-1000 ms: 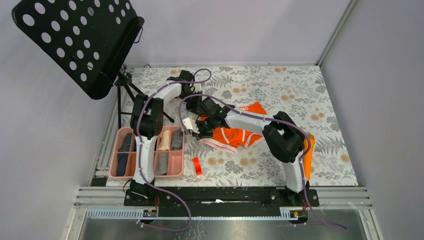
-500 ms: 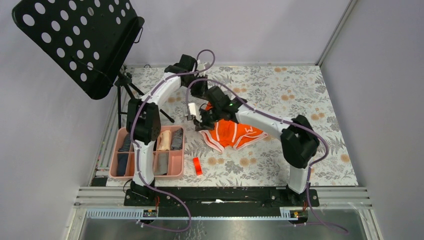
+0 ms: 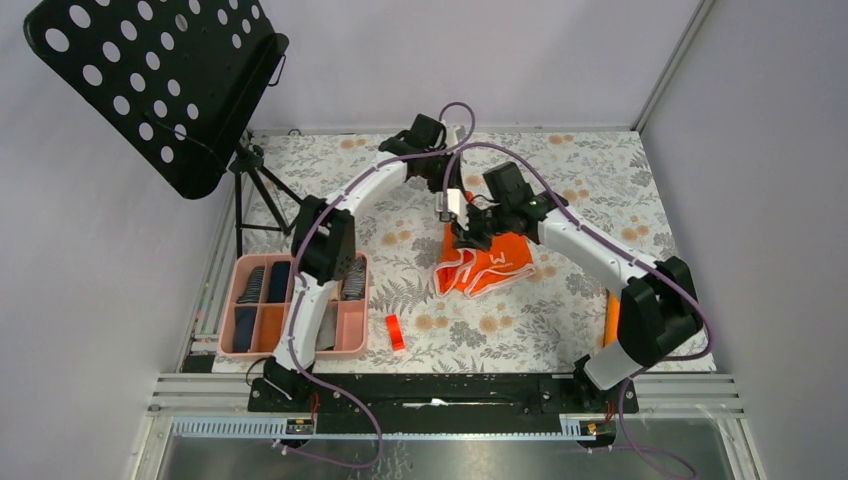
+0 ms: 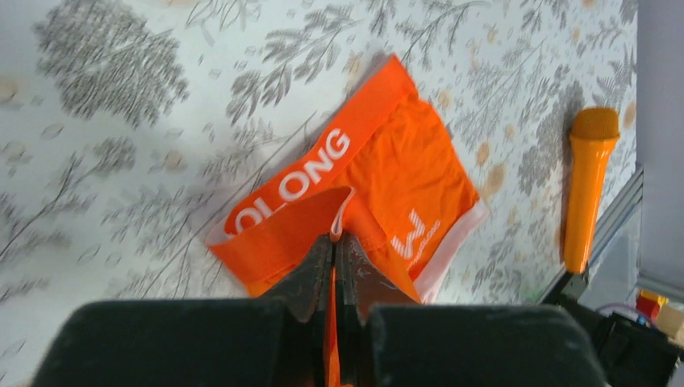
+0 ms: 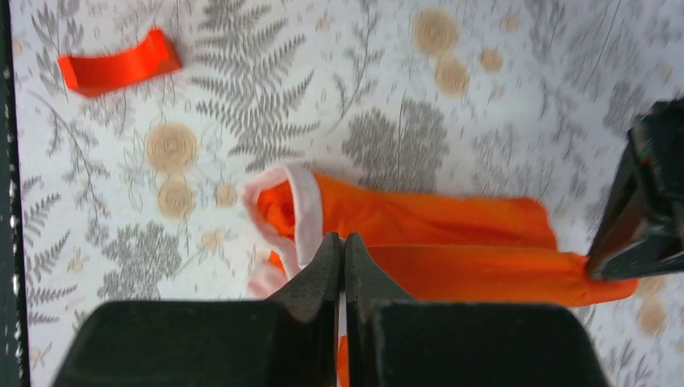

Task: Roll the underwear
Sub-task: Fold the underwear at the center of the board.

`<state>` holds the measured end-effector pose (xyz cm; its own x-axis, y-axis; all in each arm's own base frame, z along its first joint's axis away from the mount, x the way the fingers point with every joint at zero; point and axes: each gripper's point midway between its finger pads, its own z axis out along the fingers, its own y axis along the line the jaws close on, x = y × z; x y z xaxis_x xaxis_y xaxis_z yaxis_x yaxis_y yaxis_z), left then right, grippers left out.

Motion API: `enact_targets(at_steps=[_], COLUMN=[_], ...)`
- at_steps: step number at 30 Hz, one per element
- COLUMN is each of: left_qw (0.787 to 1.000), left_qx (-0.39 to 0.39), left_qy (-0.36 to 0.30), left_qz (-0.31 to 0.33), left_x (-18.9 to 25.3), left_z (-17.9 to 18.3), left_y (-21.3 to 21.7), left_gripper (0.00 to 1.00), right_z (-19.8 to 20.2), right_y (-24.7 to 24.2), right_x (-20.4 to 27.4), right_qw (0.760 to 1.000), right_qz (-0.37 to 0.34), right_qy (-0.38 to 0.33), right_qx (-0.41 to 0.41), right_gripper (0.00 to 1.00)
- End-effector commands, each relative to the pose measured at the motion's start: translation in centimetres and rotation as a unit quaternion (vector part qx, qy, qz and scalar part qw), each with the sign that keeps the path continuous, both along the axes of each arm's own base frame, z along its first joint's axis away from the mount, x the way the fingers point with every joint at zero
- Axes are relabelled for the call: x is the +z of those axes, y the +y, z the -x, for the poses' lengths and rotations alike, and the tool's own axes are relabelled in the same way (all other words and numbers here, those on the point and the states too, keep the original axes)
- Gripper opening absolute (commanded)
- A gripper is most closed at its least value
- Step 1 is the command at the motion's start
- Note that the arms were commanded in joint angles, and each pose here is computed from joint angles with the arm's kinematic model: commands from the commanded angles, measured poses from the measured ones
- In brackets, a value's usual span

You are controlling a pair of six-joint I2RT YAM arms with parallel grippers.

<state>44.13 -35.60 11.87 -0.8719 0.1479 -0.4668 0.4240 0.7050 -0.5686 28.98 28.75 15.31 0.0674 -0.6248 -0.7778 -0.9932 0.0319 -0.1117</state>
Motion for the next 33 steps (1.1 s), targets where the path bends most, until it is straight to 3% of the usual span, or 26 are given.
enact_targets(at_steps=[1, 13, 24, 33], left_qw=[0.997, 0.988, 0.982, 0.981], left_qx=[0.02, 0.002, -0.015, -0.008], left_qy=[-0.067, -0.128, -0.14, -0.141], left_qz=[0.043, 0.085, 0.127, 0.134], left_x=[2.8, 3.7, 6.6, 6.5], left_z=[-2.9, -4.0, -3.0, -3.5], left_y=[-3.9, -9.4, -11.1, -11.3], left_gripper=[0.0, 0.0, 0.0, 0.0], right_z=[0.8, -1.0, -0.8, -0.2], right_y=[-4.2, -11.6, -11.2, -12.2], right_x=[-0.6, -2.2, 1.5, 1.1], right_qw=[1.0, 0.99, 0.983, 0.979], right_qz=[0.022, 0.018, -0.036, -0.022], right_qy=[-0.004, 0.034, 0.047, 0.054], right_qx=[-0.021, -0.136, -0.174, -0.198], right_gripper=[0.0, 0.0, 0.0, 0.0])
